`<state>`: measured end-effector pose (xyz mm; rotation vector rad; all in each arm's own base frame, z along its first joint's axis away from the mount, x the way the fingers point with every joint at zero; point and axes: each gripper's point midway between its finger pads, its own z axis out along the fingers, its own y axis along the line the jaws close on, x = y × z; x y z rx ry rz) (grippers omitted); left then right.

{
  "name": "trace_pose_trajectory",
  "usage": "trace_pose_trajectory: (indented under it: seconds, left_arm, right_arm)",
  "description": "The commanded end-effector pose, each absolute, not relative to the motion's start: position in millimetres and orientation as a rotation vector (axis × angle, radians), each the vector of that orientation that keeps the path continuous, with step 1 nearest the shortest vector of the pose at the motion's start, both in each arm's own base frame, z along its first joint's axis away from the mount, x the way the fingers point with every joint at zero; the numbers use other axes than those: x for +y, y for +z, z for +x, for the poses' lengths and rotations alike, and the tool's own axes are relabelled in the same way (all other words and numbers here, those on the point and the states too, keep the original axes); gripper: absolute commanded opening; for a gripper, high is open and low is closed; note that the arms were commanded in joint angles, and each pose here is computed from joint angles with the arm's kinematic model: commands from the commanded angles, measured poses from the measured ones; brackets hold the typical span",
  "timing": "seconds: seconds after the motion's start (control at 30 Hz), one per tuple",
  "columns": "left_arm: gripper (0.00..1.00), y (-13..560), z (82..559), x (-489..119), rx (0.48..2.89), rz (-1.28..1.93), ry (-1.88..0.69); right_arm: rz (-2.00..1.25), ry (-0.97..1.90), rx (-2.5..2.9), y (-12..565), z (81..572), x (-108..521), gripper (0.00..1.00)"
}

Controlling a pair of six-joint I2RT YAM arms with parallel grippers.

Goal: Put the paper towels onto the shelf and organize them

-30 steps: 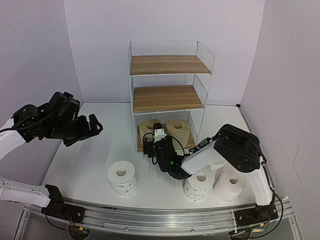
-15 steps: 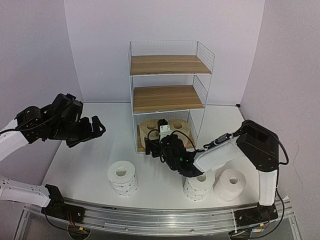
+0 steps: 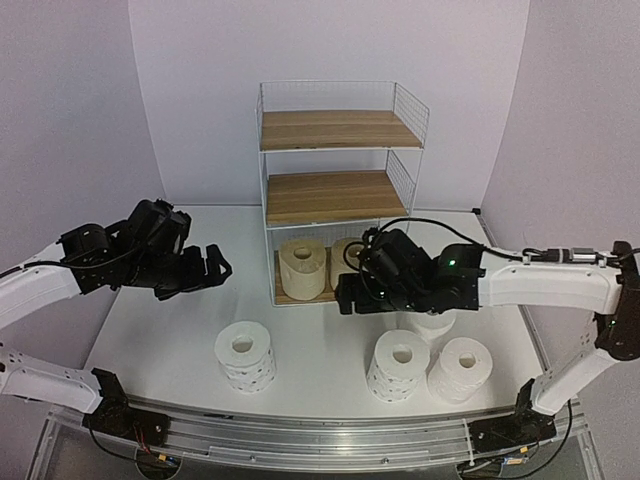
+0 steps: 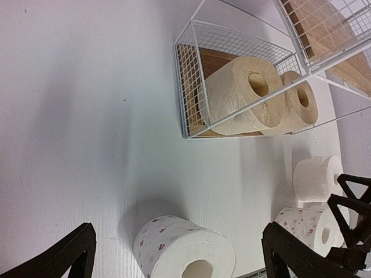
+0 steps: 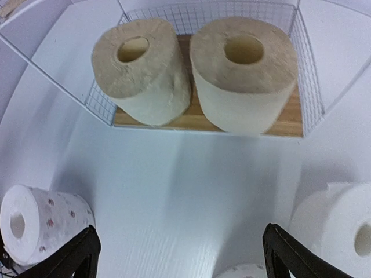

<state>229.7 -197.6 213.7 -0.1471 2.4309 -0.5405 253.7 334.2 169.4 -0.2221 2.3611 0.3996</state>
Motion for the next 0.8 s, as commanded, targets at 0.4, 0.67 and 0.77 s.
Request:
trace_pose_trajectory:
  seconds: [0.4,0.67,0.77]
  left_arm:
    - [1.0,234.2,223.2,-262.5,2.301,0.254,-0.876]
    - [1.0,233.9,219.4,-279.6,2.285,0.372,-0.938]
    - [1.0,232.2,217.7,-281.0,2.283,0.392,-0.943]
  right_arm:
    - [0.187,0.163,2.846,144.9,152.8,201.9,0.88]
    - [0.178,0.147,2.923,116.1,157.8,213.7,0.79]
    - [0.202,0.132,2.945,106.8,156.9,211.0,0.75]
